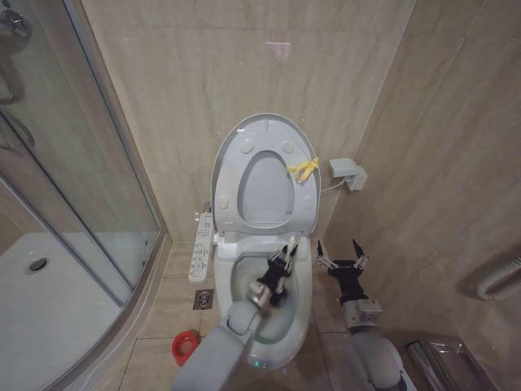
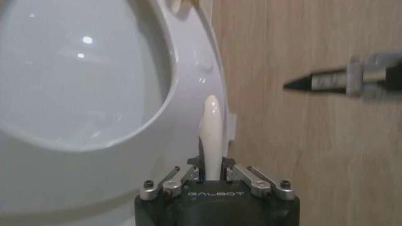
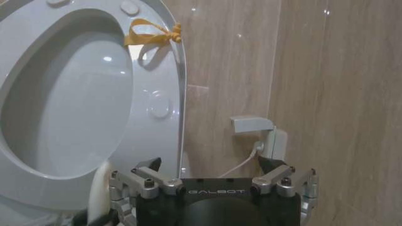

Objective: Open the toilet lid, clean the toilet bowl with a toilet brush, close the toilet lid, and flush.

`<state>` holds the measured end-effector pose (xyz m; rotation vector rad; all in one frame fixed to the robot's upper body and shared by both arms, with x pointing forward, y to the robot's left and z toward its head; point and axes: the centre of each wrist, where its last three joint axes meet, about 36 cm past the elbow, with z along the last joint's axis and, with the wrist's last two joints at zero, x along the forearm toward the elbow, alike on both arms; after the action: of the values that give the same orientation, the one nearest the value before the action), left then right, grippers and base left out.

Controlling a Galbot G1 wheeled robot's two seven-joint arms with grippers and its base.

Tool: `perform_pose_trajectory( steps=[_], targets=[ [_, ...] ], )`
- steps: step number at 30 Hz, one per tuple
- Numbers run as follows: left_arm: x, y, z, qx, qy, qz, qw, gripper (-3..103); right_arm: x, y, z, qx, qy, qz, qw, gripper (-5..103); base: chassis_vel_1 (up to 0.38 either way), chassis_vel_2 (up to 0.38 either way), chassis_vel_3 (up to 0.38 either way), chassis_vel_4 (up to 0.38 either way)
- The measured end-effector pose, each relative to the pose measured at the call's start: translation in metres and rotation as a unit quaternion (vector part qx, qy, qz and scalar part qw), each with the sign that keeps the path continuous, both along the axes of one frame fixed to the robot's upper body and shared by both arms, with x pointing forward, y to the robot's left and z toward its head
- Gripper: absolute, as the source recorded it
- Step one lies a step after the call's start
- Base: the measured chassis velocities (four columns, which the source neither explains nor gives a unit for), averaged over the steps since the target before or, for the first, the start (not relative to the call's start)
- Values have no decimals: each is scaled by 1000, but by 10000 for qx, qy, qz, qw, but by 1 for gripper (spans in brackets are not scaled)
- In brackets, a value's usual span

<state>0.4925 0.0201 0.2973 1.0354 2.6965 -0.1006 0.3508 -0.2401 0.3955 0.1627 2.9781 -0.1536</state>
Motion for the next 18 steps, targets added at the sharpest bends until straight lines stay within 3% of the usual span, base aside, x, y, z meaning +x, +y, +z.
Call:
perform_pose_trajectory(
  steps=[9,13,17,18],
  targets=[
    [-5,11,-37,305,206,-86,9993,19,0,0,0,0,0,0,10000,100,0,0,0,0],
    [-10,24,-37,358,165,-60,9992,19,0,0,0,0,0,0,10000,100,0,0,0,0],
    [-27,58,-38,434,195,121,9988,19,0,0,0,0,0,0,10000,100,0,0,0,0],
    [-27,58,-38,434,195,121,9988,19,0,0,0,0,0,0,10000,100,0,0,0,0]
  ],
)
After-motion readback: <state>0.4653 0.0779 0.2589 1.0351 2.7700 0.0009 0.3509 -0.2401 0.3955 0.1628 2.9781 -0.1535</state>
